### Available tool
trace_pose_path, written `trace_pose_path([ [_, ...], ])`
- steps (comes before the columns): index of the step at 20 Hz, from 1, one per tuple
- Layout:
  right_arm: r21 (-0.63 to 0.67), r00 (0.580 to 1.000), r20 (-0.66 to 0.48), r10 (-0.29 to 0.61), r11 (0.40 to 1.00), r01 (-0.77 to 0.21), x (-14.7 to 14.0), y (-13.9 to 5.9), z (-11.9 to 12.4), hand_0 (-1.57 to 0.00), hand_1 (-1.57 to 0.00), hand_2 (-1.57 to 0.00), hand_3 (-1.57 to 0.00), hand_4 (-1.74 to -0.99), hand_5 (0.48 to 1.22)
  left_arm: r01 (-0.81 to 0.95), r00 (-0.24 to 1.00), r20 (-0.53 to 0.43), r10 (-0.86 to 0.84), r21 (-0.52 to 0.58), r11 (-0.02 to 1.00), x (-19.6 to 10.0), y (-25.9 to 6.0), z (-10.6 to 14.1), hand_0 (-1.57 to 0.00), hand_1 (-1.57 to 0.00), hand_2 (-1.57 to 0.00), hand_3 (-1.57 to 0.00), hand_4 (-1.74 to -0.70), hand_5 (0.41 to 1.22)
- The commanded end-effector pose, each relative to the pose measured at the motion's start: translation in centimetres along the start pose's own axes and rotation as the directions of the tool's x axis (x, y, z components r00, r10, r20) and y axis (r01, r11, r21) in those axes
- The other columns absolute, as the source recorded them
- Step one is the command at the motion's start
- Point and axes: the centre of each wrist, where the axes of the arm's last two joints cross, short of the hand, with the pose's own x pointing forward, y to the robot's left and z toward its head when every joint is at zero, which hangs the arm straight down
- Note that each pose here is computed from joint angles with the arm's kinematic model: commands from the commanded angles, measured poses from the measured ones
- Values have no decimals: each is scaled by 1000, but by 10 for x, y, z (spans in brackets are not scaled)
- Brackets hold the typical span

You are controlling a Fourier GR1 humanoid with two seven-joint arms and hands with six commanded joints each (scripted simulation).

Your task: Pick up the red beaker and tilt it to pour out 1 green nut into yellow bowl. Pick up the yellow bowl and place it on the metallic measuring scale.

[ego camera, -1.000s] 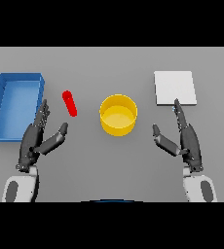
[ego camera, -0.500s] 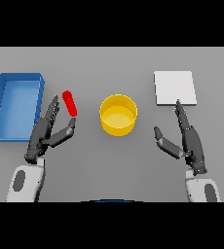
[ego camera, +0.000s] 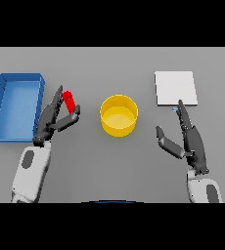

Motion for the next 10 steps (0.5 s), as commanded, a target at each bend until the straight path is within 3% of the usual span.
trace_pose_path([
  [1, -4, 1000, -15, 0, 1000, -1, -1, 2, -1, 1, 1, 1, 1, -1338, 688, -1, 1000, -12, 1, -5, 1000, -4, 2, -4, 1, 1, 1, 1, -1333, 714],
  [10, -3, 1000, -5, -10, 1000, 10, 0, 4, -4, 1, 1, 1, 1, -1320, 683, 19, 1000, -5, -19, -33, 999, 7, -5, -38, 1, 1, 1, 1, -1318, 708],
])
